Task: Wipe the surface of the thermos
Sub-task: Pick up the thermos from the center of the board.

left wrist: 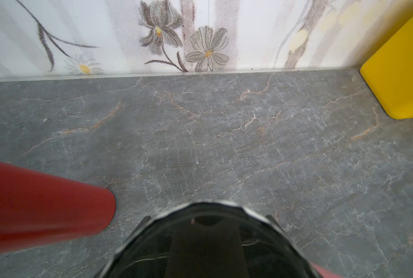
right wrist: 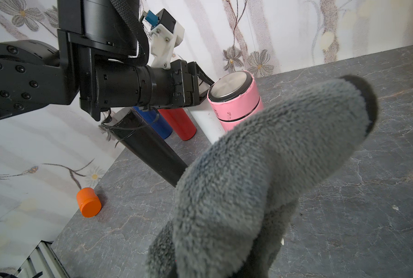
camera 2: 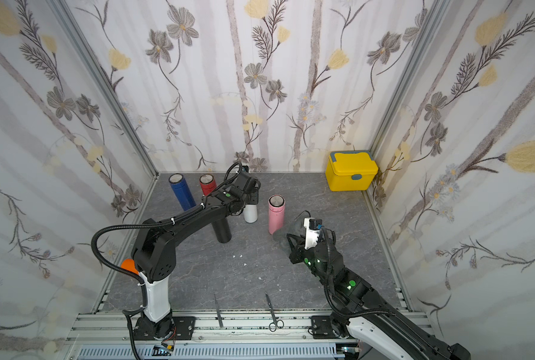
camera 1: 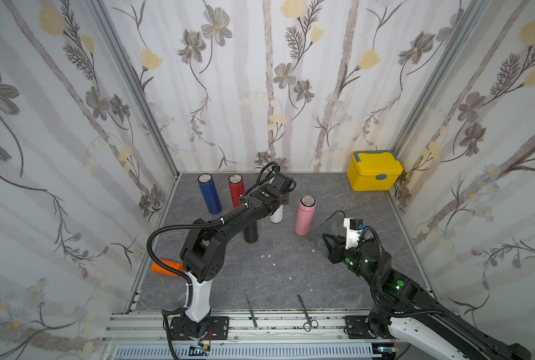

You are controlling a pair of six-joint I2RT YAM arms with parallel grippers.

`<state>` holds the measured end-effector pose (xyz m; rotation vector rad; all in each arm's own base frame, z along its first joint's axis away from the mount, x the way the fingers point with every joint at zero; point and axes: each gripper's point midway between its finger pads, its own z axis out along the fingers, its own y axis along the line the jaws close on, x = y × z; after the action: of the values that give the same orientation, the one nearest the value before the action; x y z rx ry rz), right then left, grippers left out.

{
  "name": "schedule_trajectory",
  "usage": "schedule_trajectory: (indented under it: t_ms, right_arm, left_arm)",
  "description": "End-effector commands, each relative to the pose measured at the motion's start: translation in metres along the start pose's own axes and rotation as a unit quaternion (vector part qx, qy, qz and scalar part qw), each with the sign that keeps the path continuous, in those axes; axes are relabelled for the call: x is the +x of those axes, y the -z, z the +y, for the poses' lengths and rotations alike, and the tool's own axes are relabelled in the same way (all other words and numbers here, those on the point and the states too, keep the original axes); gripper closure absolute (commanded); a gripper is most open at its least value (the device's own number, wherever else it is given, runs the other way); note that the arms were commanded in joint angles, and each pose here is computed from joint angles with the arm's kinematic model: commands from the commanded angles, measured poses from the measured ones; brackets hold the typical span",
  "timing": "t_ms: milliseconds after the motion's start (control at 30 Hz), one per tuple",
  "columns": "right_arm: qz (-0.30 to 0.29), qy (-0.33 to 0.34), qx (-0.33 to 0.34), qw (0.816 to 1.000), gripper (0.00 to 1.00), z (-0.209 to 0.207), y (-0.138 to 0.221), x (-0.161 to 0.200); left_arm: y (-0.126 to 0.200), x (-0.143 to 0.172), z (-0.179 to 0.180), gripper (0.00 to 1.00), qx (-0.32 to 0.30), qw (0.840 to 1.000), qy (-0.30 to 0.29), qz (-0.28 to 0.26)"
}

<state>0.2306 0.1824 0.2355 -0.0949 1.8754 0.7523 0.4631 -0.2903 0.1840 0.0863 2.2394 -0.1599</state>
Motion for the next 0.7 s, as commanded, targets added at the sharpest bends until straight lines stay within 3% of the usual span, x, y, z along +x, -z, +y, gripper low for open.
schedule_trajectory:
  t_ms: [0,100,233,433,533,667]
  right_arm:
    - [-0.016,-0.003,-0.016,1.0,1.0,0.008,0.0,-0.01]
    - [-0.021,0.0,-0.025,0.999,1.0,0.012,0.001,-0.012]
    - [-0.023,0.002,-0.04,0.999,1.0,0.018,0.002,-0.016]
    - [-0.039,0.005,-0.088,0.995,1.0,0.036,0.012,-0.027]
    - [-0.046,0.011,-0.144,0.988,1.0,0.054,0.021,-0.029]
    - [-0.047,0.001,-0.213,0.976,1.0,0.078,0.032,-0.032]
  left_arm:
    - [0.009,-0.01,-0.001,0.77,0.008,1.0,0.003,-0.017]
    - [0.023,-0.025,-0.001,1.0,0.013,0.999,0.004,-0.035]
    - [0.059,-0.053,-0.001,1.0,0.028,0.997,0.011,-0.077]
    - [0.156,-0.103,0.003,1.0,0.072,0.982,0.033,-0.172]
    - [0.207,-0.111,0.004,1.0,0.119,0.971,0.05,-0.203]
    - [0.25,-0.099,0.007,1.0,0.176,0.961,0.081,-0.195]
